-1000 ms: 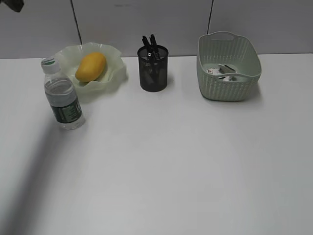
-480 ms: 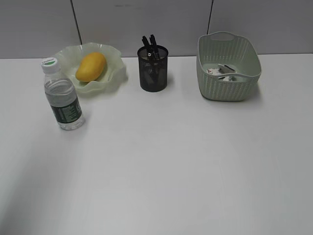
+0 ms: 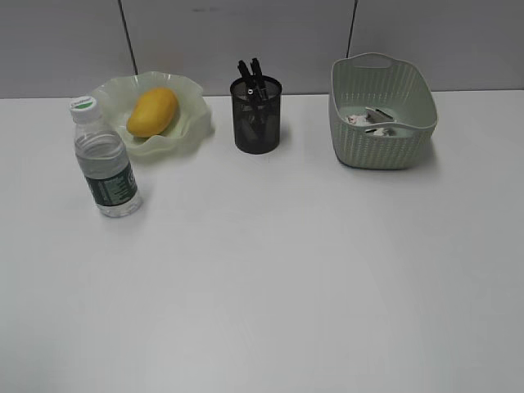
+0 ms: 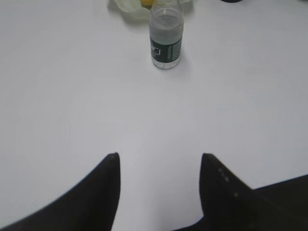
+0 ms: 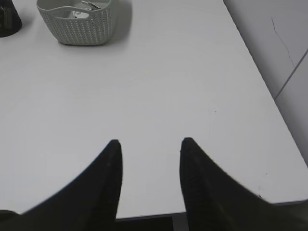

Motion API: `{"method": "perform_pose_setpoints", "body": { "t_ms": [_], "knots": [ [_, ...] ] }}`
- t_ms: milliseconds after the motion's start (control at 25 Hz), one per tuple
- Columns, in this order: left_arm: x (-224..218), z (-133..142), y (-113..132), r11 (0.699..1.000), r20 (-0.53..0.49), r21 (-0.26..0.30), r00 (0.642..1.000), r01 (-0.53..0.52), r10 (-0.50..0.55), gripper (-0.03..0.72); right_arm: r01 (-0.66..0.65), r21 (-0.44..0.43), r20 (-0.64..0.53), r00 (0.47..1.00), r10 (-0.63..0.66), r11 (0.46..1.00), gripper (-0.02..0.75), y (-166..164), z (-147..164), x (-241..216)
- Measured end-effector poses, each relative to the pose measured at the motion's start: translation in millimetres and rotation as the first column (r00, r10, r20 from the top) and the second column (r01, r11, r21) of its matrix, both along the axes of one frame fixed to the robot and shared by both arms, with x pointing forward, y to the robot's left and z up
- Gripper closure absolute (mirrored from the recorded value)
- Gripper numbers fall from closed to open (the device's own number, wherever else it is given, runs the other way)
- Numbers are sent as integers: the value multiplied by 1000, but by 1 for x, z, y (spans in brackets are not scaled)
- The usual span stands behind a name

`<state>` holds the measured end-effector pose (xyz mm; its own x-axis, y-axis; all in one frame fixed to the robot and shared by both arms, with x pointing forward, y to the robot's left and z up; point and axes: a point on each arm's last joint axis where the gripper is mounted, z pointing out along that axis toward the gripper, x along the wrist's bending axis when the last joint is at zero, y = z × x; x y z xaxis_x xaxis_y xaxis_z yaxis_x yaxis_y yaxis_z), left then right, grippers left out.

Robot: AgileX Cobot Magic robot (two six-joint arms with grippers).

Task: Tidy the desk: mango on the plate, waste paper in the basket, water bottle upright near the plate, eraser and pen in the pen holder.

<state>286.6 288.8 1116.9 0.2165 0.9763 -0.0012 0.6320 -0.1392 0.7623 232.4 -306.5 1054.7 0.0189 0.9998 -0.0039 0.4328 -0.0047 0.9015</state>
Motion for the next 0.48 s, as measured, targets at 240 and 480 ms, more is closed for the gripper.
{"method": "perform_pose_setpoints", "body": {
  "t_ms": [240,480],
  "knots": [
    [-29,-41,4,996,120,-73,991,-43,51,288,0,0,0,1000,0,1000,409,0,0,0],
    [-59,-49,8,994,286,-102,956,-30,58,289,0,0,-1,1000,0,1000,409,0,0,0]
  ]
}}
